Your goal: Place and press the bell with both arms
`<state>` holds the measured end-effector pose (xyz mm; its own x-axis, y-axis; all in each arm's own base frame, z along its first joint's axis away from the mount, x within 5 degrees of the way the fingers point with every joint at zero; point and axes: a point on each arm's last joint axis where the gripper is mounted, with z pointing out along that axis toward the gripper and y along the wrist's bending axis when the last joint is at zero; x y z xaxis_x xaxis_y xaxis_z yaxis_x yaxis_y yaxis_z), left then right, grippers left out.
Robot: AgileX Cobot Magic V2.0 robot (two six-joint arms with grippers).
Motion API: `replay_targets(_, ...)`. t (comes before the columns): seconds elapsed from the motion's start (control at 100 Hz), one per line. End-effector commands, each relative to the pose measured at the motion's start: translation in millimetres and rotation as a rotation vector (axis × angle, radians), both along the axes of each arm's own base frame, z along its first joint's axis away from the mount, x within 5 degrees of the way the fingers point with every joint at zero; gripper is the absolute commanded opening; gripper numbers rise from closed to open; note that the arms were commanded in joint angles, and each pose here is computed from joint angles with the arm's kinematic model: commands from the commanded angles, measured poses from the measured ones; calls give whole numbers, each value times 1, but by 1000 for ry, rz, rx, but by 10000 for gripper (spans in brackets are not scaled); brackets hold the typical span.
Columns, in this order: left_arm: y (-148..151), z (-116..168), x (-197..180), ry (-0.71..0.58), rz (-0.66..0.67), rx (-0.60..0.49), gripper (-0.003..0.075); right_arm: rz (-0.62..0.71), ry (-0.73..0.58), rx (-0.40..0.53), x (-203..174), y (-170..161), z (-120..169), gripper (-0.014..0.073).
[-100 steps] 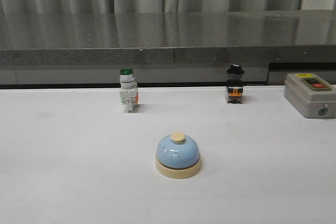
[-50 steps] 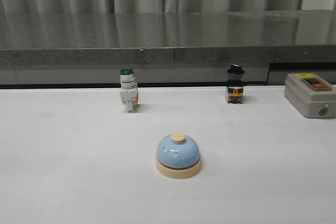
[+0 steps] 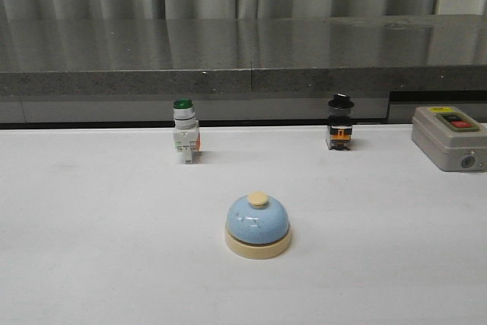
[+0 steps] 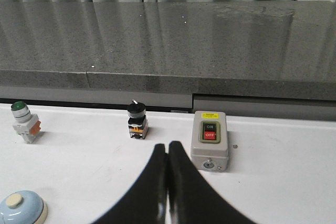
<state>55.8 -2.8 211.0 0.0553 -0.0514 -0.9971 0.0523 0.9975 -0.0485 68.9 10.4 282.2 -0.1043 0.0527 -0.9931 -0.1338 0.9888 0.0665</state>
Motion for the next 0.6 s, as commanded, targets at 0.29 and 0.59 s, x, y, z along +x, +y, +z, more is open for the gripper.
replay_targets(0.29,0,-9,-1,-58,0,-12,-21,-44,-230,-19,-22,-6,-34,-64)
replay_targets(0.59,0,-9,-1,-58,0,-12,-21,-105,-179,39,-17,-8,-63,-64)
